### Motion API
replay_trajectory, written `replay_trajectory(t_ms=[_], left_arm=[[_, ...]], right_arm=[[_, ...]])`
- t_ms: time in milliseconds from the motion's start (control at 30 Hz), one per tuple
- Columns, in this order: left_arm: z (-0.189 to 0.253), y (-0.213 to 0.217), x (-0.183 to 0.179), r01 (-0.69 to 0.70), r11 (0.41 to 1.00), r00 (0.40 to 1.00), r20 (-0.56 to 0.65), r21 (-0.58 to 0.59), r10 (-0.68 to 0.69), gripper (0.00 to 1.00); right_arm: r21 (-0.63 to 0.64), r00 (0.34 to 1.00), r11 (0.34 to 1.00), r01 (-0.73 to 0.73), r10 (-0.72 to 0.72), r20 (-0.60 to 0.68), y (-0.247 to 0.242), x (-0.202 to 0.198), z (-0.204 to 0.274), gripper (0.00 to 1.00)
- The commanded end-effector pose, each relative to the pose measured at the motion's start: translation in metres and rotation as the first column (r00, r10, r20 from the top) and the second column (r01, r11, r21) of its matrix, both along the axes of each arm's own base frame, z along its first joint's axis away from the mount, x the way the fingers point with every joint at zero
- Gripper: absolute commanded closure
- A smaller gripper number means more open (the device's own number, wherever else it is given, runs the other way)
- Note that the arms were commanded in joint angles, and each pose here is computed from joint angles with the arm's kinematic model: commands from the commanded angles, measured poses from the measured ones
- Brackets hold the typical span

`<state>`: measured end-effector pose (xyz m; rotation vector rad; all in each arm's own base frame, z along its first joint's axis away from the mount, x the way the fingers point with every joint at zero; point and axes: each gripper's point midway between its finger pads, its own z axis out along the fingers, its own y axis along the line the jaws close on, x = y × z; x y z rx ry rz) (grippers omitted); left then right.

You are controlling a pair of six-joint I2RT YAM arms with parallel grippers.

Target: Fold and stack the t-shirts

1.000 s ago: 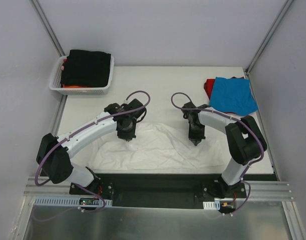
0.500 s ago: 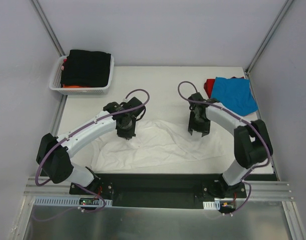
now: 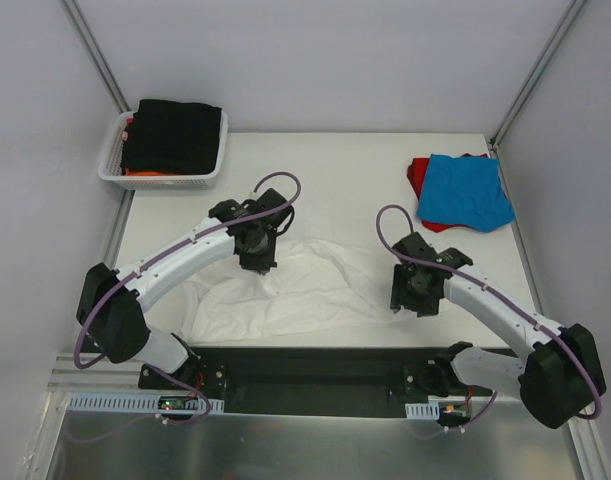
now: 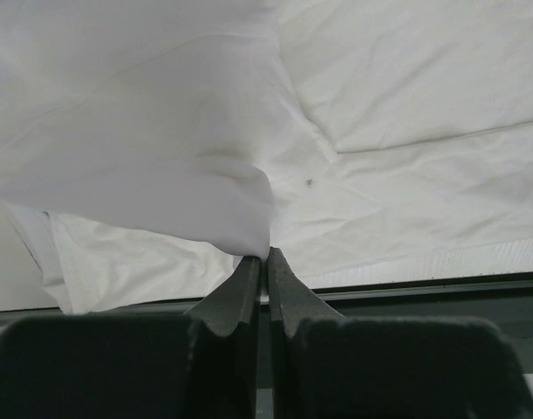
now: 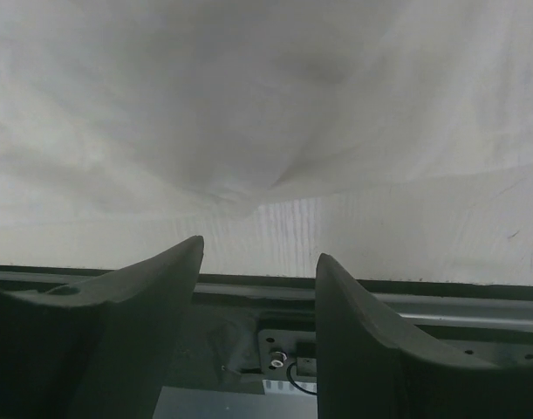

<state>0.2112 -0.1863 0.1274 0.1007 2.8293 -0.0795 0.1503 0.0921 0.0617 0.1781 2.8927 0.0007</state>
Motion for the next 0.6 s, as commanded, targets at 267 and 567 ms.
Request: replay_trajectory(t_ms=[267, 567], left_arm=[[0.016, 0.0, -0.002, -0.024, 0.998, 0.999, 0.024, -0.053, 0.025, 1.0], [0.015, 0.0, -0.002, -0.016, 0.999, 1.0, 0.014, -0.037, 0.016, 1.0]], right_arm=[[0.076, 0.999, 0.996, 0.041, -0.041, -0.005, 0.012, -0.011, -0.018, 0.43], [0.105, 0.999, 0.994, 0.043, -0.041, -0.019, 0.024, -0.006, -0.028, 0.44]])
